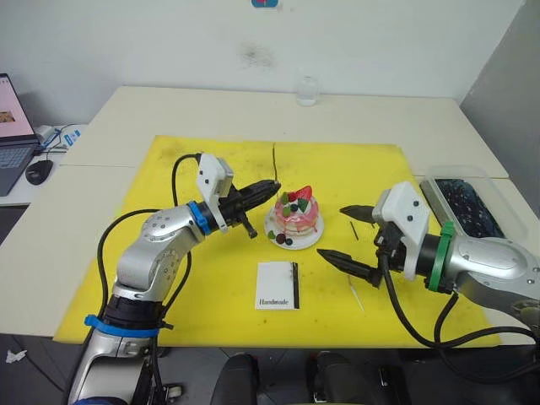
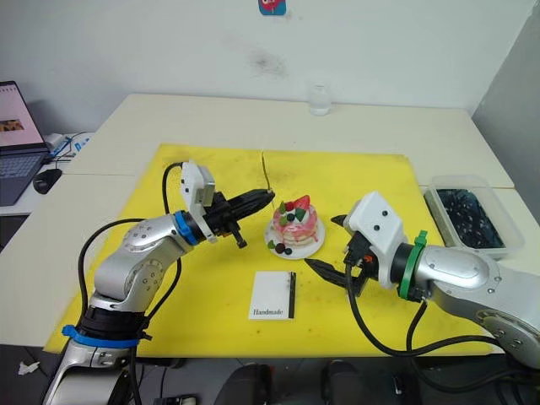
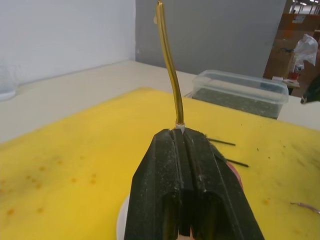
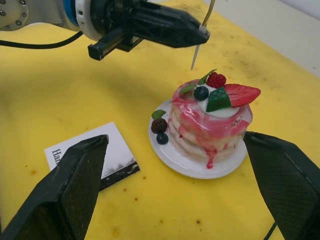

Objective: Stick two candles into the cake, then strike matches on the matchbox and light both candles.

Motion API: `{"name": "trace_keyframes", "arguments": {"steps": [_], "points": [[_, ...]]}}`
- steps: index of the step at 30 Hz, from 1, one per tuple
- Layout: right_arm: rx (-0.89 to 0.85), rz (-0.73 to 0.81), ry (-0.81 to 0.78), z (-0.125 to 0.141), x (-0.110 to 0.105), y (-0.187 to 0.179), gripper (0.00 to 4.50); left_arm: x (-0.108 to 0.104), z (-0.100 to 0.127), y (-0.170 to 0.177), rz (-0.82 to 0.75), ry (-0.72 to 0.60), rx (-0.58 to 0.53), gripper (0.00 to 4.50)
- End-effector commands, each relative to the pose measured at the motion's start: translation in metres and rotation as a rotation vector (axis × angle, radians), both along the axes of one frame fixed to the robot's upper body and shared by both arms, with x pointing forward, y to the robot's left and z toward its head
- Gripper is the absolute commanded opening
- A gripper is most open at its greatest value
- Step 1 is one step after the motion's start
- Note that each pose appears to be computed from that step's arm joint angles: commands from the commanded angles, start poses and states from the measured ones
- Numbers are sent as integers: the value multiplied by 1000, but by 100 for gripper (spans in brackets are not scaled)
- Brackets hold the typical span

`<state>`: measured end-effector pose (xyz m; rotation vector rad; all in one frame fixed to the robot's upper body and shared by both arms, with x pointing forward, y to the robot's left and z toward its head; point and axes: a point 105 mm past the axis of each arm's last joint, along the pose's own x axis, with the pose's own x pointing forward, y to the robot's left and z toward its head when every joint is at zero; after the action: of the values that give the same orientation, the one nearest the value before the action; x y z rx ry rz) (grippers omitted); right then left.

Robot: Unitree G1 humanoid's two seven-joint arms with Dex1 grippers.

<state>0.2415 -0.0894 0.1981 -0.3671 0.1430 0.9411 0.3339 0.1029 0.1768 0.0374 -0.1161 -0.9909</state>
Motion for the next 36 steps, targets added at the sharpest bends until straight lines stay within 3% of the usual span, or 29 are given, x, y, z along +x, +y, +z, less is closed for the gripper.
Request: {"name": "trace_keyframes", "arguments": {"steps": [1, 9, 22, 36], "points": [[-7, 13, -38, 4, -4, 3, 449, -1, 2, -2, -19, -57, 28, 0], [-5, 8, -42, 2, -5, 4, 449, 1, -9, -4, -11, -44, 0, 0], [-10, 0, -22, -4, -6, 3, 449, 4, 11, -7, -20, -46, -39, 0], [-9, -4, -25, -5, -5, 3, 449, 2, -8, -7, -3, -19, -15, 0]]}}
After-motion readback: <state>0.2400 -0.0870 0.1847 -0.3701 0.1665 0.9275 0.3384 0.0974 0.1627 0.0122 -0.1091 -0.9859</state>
